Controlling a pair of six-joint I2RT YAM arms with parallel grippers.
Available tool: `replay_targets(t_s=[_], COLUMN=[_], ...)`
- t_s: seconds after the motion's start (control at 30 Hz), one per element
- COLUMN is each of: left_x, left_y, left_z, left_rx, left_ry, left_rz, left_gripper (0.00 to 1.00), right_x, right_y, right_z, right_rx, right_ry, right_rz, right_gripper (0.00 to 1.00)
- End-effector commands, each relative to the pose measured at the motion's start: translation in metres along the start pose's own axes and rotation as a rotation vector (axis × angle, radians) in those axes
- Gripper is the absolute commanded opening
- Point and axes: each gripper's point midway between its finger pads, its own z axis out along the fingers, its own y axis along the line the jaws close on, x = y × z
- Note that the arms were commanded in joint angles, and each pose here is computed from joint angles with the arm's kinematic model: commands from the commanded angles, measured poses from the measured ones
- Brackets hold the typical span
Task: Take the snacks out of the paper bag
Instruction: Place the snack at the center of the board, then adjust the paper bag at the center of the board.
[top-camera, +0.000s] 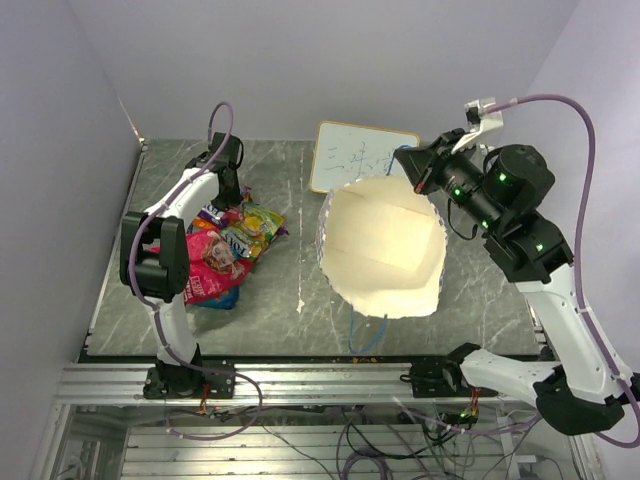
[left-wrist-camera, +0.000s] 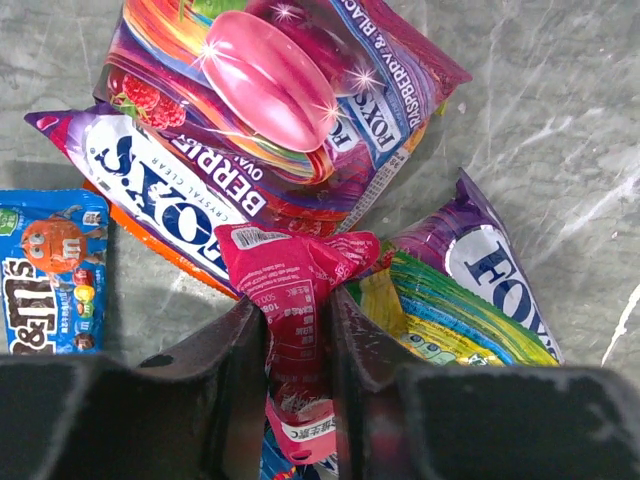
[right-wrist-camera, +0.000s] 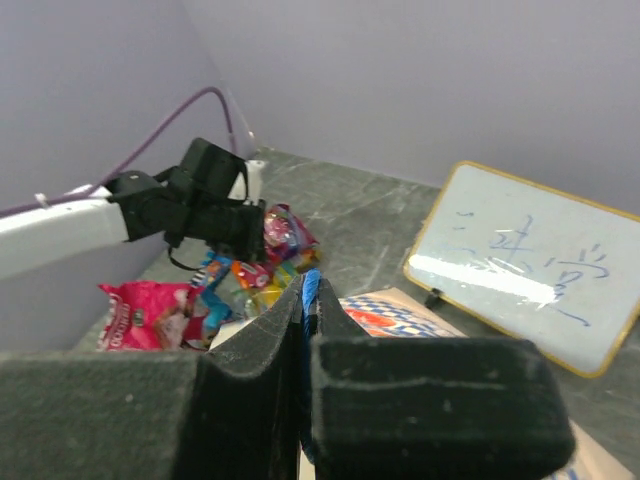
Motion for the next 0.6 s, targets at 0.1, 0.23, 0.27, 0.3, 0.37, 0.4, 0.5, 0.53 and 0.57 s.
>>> replay_targets(t_s=[0.1,0.23,0.27,0.3,0.37,0.4,0.5,0.53,0.57], left_x=[-0.002,-0.014,-0.018,-0.021,-0.027,-0.029,-0.035,-0.037,-0.039], left_y=[-0.003,-0.004,-0.001,-0.001,-0.005,-0.008,-0.019,-0.024,-0.027], left_z=[-0.001,-0.016,-0.021,-0.027,-0.038,-0.044,-0.062,-0.068,-0.073], left_rx=[0.032,0.047,0.036,0.035,0.061,0.083,0.155,0.179,0.199], left_ry=[-0.002,-0.029,-0.035,-0.037,-0.045,-0.05,-0.066,-0.074,-0.082], left_rz=[-0.037,-0.045,-0.051,-0.063,-0.081,-0.097,-0.157,-0.171,-0.183], left_gripper=[0.66,0.93,0.97,1.0,1.0,0.99,0.99,1.0,0.99], right_x=[0.012,0.028,0.035,0.037,0.048,0.05,0.062,0.068,0.071], right_y=[-0.015,-0.06,-0.073,-0.087,-0.12,-0.143,-0.178,-0.187,-0.196], right_z=[0.022,0.027,0.028,0.028,0.027,0.024,0.027,0.029,0.03], right_rx=[0.119,0.362,0.416,0.466,0.55,0.602,0.641,0.652,0.662], right_ry=[0.036,0.077,0.098,0.115,0.174,0.186,0.258,0.286,0.306], right_rz=[0.163,0.162,0.155,0.156,0.172,0.188,0.196,0.185,0.166], right_gripper=[0.0,0.0,0.0,0.0,0.0,0.0,0.0,0.0,0.0])
